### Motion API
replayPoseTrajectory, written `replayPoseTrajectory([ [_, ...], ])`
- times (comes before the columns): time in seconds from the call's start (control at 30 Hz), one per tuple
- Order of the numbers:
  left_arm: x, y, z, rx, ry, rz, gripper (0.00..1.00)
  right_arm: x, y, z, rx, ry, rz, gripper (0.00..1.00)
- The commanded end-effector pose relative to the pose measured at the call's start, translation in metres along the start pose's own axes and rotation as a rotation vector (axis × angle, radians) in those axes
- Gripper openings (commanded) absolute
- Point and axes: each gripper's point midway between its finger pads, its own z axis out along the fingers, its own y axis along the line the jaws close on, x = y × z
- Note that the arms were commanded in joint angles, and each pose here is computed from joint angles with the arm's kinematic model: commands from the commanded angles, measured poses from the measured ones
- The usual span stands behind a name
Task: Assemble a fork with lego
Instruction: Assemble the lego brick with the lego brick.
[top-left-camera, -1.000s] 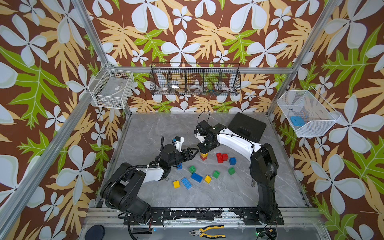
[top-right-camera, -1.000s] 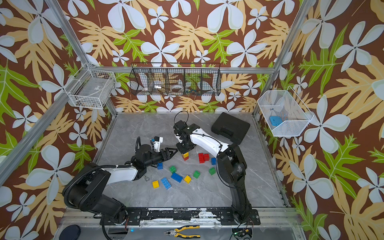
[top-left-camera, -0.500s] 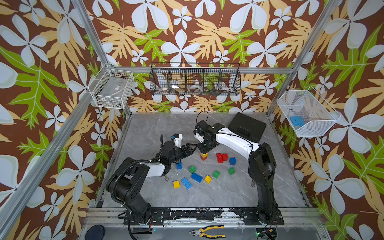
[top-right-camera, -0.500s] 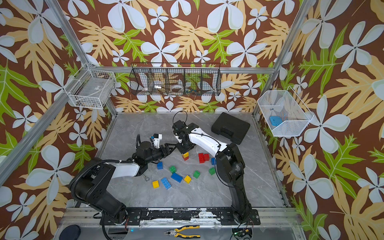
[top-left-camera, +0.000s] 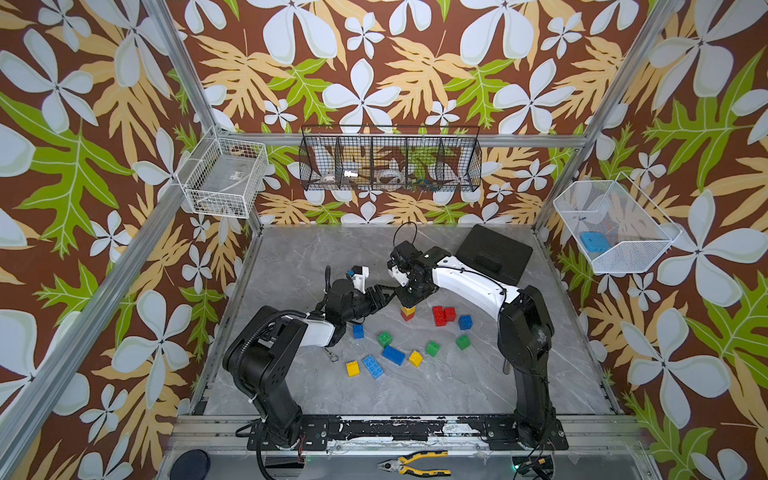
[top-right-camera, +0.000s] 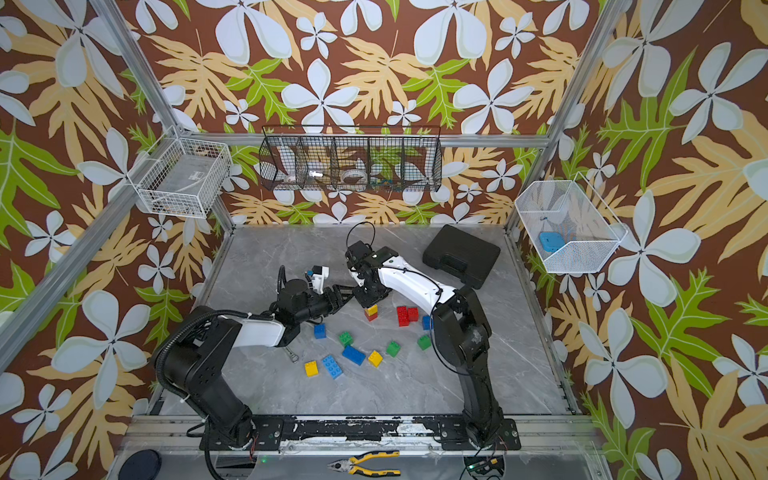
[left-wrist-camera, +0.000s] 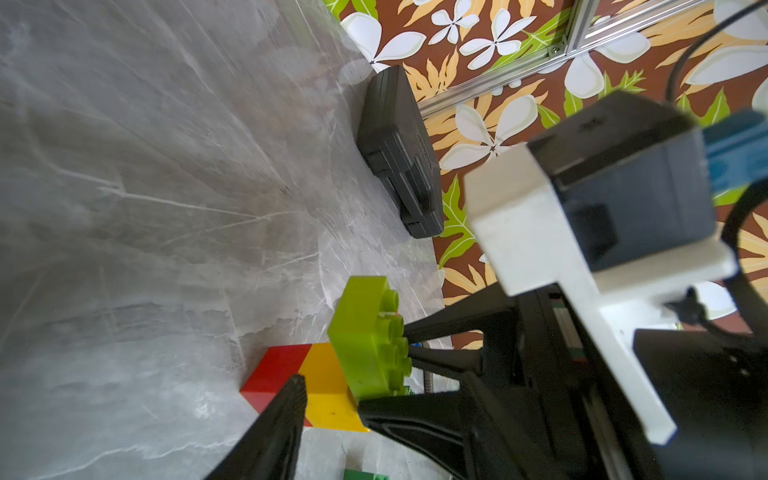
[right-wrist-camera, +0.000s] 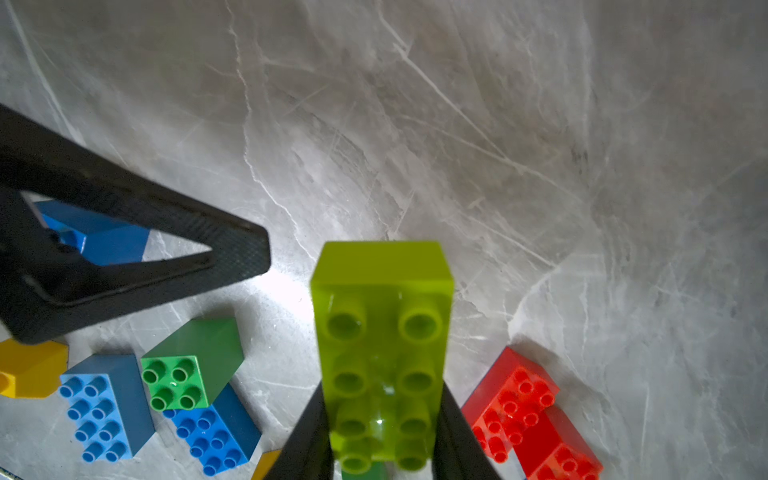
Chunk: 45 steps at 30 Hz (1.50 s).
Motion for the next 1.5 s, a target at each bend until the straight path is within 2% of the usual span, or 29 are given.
replayPoseTrajectory([
  [0.0, -0.003, -0.008, 0.003, 0.033, 0.004, 0.006, 0.6, 0.035, 0.0, 0.011, -0.001, 0.152, 0.005, 0.19],
  [0.73, 0.012, 0.008, 0.032, 0.033, 0.099, -0.024, 0.51, 0.032, 0.003, 0.011, -0.02, 0.133, 0.007, 0.19],
  [0.97, 0.018, 0.017, 0.033, 0.021, 0.115, -0.031, 0.43, 0.028, 0.005, 0.011, -0.031, 0.123, 0.012, 0.19],
  [1.47, 0.03, 0.031, 0.029, -0.005, 0.133, -0.051, 0.4, 0.017, 0.01, 0.006, -0.075, 0.067, 0.067, 0.24],
])
